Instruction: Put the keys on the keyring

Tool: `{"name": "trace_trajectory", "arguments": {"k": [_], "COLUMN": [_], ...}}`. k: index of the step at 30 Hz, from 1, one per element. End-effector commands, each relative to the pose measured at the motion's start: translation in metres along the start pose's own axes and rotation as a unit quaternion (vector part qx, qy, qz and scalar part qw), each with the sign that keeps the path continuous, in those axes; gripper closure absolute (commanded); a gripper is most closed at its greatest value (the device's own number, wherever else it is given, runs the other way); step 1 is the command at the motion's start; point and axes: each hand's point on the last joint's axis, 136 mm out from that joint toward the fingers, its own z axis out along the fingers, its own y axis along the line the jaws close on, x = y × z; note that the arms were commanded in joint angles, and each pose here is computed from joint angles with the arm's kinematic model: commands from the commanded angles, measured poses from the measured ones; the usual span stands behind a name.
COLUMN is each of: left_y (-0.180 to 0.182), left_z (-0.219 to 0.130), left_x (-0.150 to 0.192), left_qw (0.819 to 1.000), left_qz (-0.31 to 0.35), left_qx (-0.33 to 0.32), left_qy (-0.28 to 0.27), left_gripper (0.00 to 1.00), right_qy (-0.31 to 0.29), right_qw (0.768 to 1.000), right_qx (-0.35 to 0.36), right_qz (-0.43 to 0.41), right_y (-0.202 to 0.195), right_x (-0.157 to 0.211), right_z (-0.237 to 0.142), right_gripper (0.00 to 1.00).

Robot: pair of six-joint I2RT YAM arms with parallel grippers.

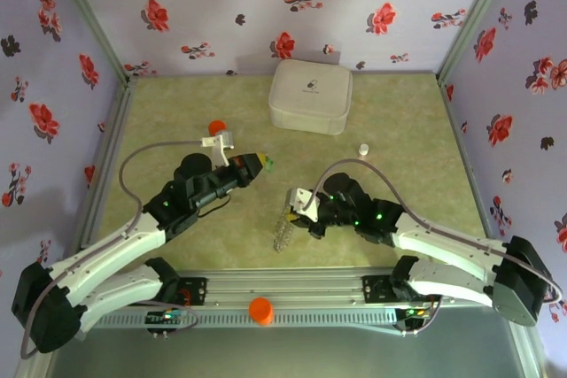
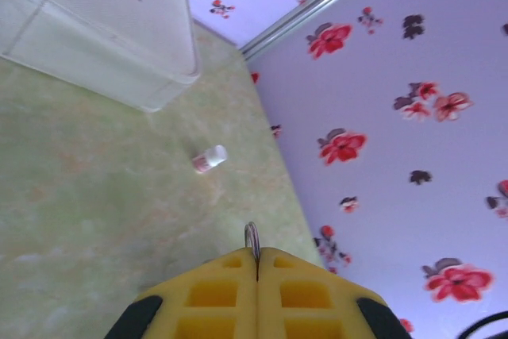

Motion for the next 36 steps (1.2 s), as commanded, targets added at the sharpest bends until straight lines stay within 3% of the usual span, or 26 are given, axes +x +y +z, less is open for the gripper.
{"name": "trace_trajectory", "arguments": {"k": [1, 14, 19, 29, 36], "left_y": [-0.025, -0.037, -0.028, -0.009, -0.014], "left_z": [-0.007, -0.009, -0.008, -0.019, -0.033], "left_x": [-0.009, 0.012, 0.023, 0.057, 0.071], "left_qw": [0.997, 0.989, 0.988, 0.977, 0.955], "left_qz": [-0.029, -0.034, -0.025, 0.151, 0.223], "left_qx": [0.067, 0.145, 0.148, 0.095, 0.126], "left_qy": [-0.015, 0.017, 0.029, 0.120, 0.149], "left_gripper": [1.00, 1.00, 1.00, 1.00, 1.00], "right_qy": [-0.050, -0.100, -0.111, -0.048, -0.048], "right_qw": [0.999, 0.991, 0.988, 0.989, 0.988], "right_qx": [0.017, 0.080, 0.084, 0.137, 0.147], "right_qz": [0.004, 0.039, 0.066, 0.031, 0.016], "right_y": [-0.010, -0.047, -0.050, -0.057, -0.058], "right_x": [-0.023, -0.041, -0.046, -0.015, -0.016], "right_z": [0.000, -0.007, -0.007, -0.022, -0.027], "right_gripper": [1.00, 1.00, 1.00, 1.00, 1.00]}}
